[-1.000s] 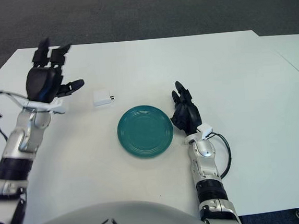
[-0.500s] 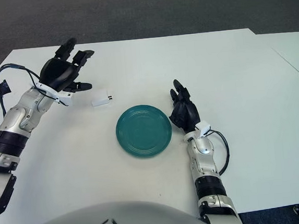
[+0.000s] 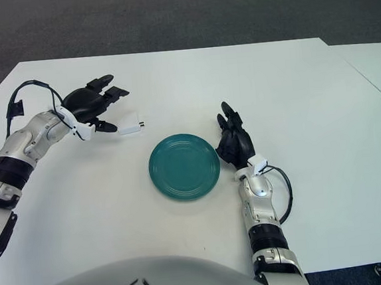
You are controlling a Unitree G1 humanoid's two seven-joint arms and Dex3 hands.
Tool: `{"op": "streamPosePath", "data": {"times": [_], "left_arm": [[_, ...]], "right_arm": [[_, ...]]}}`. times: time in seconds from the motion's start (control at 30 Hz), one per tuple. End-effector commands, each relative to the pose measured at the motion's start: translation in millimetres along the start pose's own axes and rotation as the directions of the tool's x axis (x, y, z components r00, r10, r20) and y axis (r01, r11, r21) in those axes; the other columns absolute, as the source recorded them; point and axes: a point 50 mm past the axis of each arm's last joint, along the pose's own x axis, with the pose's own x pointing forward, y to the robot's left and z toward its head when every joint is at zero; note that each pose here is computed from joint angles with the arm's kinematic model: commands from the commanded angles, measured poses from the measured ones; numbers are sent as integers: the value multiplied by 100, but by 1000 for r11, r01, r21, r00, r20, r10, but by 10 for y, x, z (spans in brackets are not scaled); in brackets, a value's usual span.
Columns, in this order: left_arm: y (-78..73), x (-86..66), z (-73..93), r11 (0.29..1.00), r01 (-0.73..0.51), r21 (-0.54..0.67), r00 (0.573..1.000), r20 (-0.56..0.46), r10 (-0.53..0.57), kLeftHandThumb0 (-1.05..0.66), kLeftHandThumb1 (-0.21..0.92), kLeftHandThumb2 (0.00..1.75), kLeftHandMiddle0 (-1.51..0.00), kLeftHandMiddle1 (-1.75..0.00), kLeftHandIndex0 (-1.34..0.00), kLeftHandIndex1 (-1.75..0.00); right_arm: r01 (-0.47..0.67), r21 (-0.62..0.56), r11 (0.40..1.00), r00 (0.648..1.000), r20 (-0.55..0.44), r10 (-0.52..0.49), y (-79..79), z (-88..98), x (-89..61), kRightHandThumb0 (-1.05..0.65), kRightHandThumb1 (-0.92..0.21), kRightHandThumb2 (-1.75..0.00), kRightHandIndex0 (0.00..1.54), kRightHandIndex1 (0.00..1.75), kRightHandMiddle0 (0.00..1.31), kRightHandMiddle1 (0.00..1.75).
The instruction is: Put the charger into the plate.
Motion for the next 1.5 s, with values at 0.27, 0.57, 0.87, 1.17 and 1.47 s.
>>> {"op": "streamPosePath", "data": {"times": [0.27, 0.57, 0.87, 1.17, 1.47], "left_arm": [[21, 74, -60, 992, 94, -85, 996, 1, -94, -105, 92, 37, 0, 0, -9, -71], [-9, 138, -97, 979, 138, -151, 990, -18, -143, -105, 92, 33, 0, 0, -4, -72], [-56, 225, -150, 974, 99, -206, 989, -88, -120, -105, 92, 32, 0, 0, -1, -74], [-126, 252, -167, 967, 81, -242, 987, -115, -111, -105, 92, 29, 0, 0, -1, -76], [-206, 295, -138, 962, 98, -253, 982, -134, -135, -105, 92, 30, 0, 0, 0, -77]], "right_arm": [[66, 80, 995, 991, -120, -56, 104, -192, -196, -91, -92, -107, 11, 1, 0, 23], [67, 91, 994, 992, -114, -57, 133, -177, -200, -89, -92, -107, 12, 1, 0, 25], [68, 98, 993, 991, -123, -56, 155, -182, -205, -89, -92, -107, 12, 1, 0, 25], [61, 93, 994, 992, -120, -50, 143, -192, -218, -91, -92, -107, 11, 0, 0, 23], [57, 82, 995, 992, -119, -47, 152, -192, -225, -91, -92, -107, 10, 0, 0, 22]]}}
